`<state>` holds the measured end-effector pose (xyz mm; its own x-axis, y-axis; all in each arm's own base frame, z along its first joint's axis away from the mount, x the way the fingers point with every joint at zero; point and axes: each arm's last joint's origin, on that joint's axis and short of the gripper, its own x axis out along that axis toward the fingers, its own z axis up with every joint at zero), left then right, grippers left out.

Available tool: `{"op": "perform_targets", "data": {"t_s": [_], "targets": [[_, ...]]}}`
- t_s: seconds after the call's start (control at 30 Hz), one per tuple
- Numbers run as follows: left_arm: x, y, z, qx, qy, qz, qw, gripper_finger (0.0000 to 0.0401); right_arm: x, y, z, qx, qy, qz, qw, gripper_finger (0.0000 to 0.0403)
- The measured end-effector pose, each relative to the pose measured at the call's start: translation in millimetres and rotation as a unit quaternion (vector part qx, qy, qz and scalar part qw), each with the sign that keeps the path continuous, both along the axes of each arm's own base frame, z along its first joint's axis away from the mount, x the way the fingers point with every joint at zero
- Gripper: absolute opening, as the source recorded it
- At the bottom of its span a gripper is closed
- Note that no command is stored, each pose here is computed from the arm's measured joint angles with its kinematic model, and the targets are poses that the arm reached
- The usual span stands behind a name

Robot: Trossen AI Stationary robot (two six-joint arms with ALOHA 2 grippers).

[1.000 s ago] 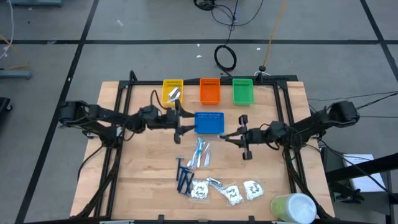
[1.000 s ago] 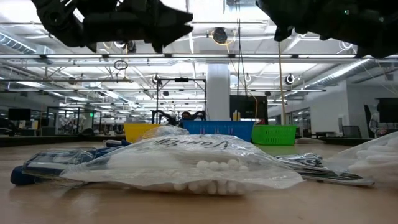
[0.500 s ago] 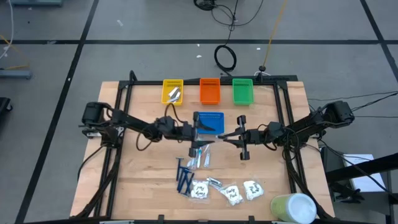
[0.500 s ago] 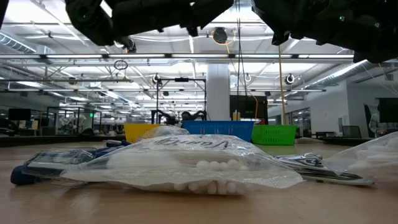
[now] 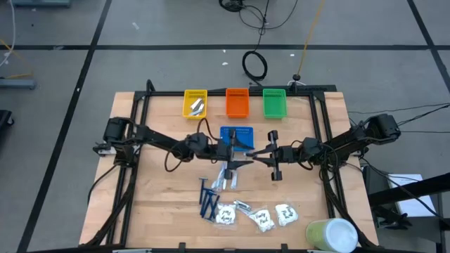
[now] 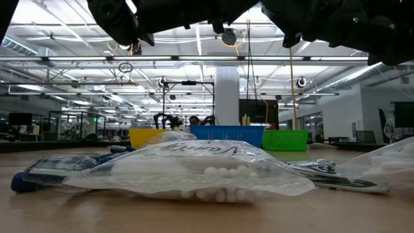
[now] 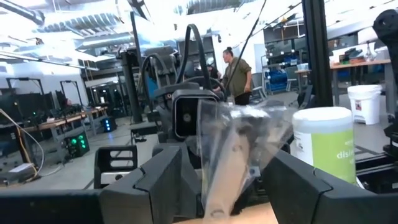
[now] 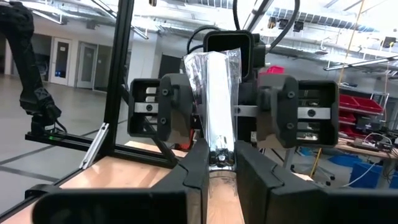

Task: Pick & Place Travel size toiletries
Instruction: Put the silver nail cutter into the yellow basket

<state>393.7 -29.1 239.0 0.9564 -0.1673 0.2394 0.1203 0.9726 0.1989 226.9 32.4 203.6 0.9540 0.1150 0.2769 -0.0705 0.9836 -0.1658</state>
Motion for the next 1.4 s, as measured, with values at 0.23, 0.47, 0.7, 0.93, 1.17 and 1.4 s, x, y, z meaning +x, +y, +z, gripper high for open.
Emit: {"op": "perform_targets", "data": {"t_s": [0.23, 0.47, 0.7, 0.93, 1.17, 1.4], "targets": [[1.4, 0.8, -1.4, 0.005, 0.013, 0.002, 1.000, 0.0206, 0.1, 0.0, -0.5, 0.001, 0.003, 0.001, 1.000, 0.0040], [1.9, 2.0, -3.2, 0.013, 0.021, 0.005, 1.000, 0.0093, 0.1, 0.1, -0.5, 0.001, 0.003, 0.001, 1.000, 0.0040], [1.8, 4.5, -2.6, 0.014, 0.019, 0.009, 1.000, 0.0035, 0.0, -0.1, -0.3, 0.018, 0.004, 0.002, 1.000, 0.0051], [-4.6, 5.3, 12.8, 0.013, 0.010, 0.010, 1.000, 0.0039, 1.5, -2.7, -8.3, 0.043, 0.057, -0.044, 0.996, 0.0170], [-21.8, 9.6, 32.8, 0.031, 0.093, 0.093, 0.991, 0.0039, -8.1, -8.8, -11.9, 0.045, 0.146, -0.129, 0.980, 0.0267], [-44.6, 22.4, 41.0, 0.041, 0.201, 0.207, 0.956, 0.0039, -30.3, -14.0, -6.0, 0.074, 0.210, -0.164, 0.961, 0.0283]]}}
